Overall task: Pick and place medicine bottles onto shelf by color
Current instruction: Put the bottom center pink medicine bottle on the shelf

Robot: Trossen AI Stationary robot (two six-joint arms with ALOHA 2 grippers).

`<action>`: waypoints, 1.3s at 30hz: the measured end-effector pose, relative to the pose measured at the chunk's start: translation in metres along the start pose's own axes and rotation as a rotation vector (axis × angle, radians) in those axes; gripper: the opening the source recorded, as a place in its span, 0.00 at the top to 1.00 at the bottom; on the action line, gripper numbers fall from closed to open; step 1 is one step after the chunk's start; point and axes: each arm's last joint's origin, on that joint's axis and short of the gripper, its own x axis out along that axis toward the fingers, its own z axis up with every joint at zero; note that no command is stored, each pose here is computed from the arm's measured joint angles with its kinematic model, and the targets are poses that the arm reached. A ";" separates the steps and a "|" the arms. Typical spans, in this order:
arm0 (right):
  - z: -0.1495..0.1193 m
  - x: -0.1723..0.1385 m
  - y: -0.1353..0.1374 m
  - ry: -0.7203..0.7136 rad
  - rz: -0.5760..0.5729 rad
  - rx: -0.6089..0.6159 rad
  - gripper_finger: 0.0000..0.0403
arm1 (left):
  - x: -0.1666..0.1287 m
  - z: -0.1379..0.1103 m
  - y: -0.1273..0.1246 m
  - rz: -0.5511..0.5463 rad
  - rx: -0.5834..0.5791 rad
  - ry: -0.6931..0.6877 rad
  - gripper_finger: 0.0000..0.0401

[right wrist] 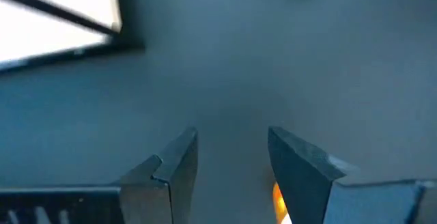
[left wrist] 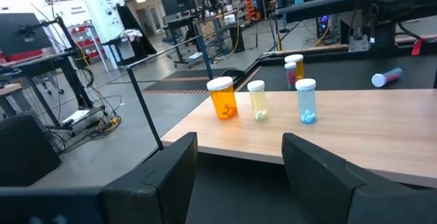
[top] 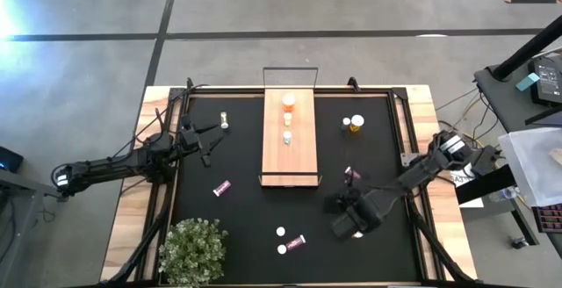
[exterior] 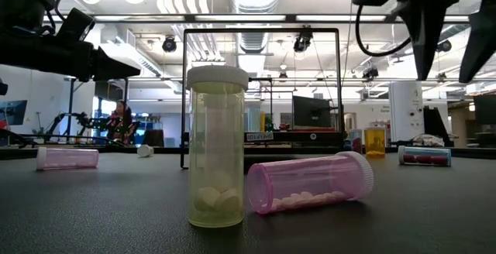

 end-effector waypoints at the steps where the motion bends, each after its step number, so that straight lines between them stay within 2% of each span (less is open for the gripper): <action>1: -0.005 0.000 0.001 0.004 0.006 -0.008 0.59 | 0.000 0.000 0.000 0.000 0.001 0.001 0.50; 9: -0.037 -0.002 0.022 0.031 0.042 -0.128 0.59 | 0.000 0.000 0.000 0.000 0.000 0.000 0.50; 14: -0.054 -0.003 0.042 0.030 0.081 -0.259 0.59 | 0.000 0.000 0.000 0.000 0.000 0.000 0.50; 28: -0.092 -0.008 0.095 -0.176 0.280 -0.702 0.60 | 0.000 0.000 0.000 0.000 0.000 0.000 0.50; 31: -0.098 -0.009 0.102 -0.186 0.299 -0.750 0.60 | 0.000 0.000 0.000 0.000 0.000 0.000 0.50; 39: -0.107 -0.010 0.112 -0.183 0.337 -0.752 0.60 | 0.000 0.000 0.000 0.000 0.001 0.001 0.50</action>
